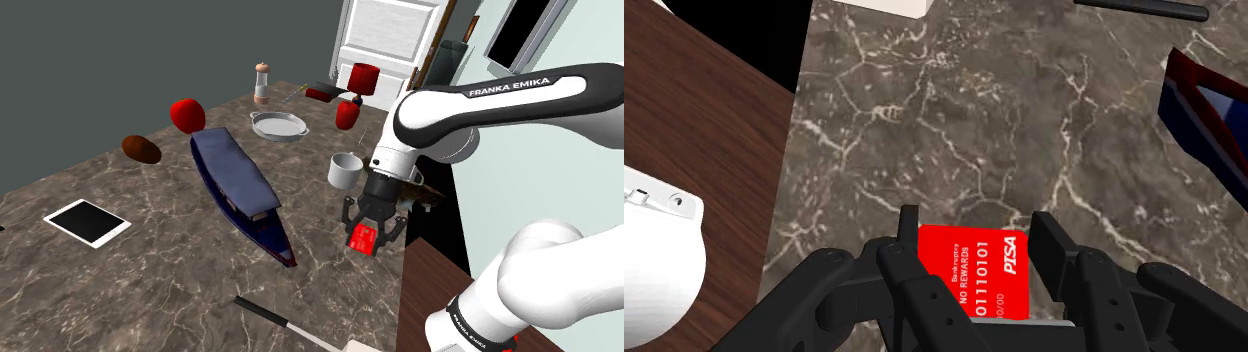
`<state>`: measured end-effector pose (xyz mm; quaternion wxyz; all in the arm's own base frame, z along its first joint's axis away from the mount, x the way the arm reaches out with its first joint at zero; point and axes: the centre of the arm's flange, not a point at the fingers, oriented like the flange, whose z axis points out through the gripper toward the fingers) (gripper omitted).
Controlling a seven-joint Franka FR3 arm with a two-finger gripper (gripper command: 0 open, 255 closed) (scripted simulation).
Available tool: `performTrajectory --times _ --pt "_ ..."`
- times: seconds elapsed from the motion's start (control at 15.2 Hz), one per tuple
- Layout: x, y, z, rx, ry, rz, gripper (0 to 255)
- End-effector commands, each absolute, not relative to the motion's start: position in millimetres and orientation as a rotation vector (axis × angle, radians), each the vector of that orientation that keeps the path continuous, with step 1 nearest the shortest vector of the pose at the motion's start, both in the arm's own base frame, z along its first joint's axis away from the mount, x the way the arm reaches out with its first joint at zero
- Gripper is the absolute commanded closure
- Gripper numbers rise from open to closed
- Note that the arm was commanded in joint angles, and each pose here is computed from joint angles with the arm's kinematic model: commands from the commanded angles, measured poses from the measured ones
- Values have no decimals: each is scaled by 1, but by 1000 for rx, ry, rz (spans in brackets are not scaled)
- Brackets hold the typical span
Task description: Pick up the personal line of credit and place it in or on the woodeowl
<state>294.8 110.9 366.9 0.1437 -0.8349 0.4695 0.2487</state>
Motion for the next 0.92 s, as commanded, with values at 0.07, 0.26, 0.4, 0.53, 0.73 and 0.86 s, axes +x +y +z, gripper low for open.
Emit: performTrajectory --times 0.07,0.26,0.4,0.53,0.73,0.86 --pt "295 111 384 -2408 1354 718 255" --pt "295 111 400 -2408 1354 718 255" --pt "295 111 410 -2408 1354 718 255" --pt "295 111 421 -2408 1354 718 255" --pt "295 111 437 -2408 1354 718 255" --pt "295 111 447 -2408 1354 718 255"
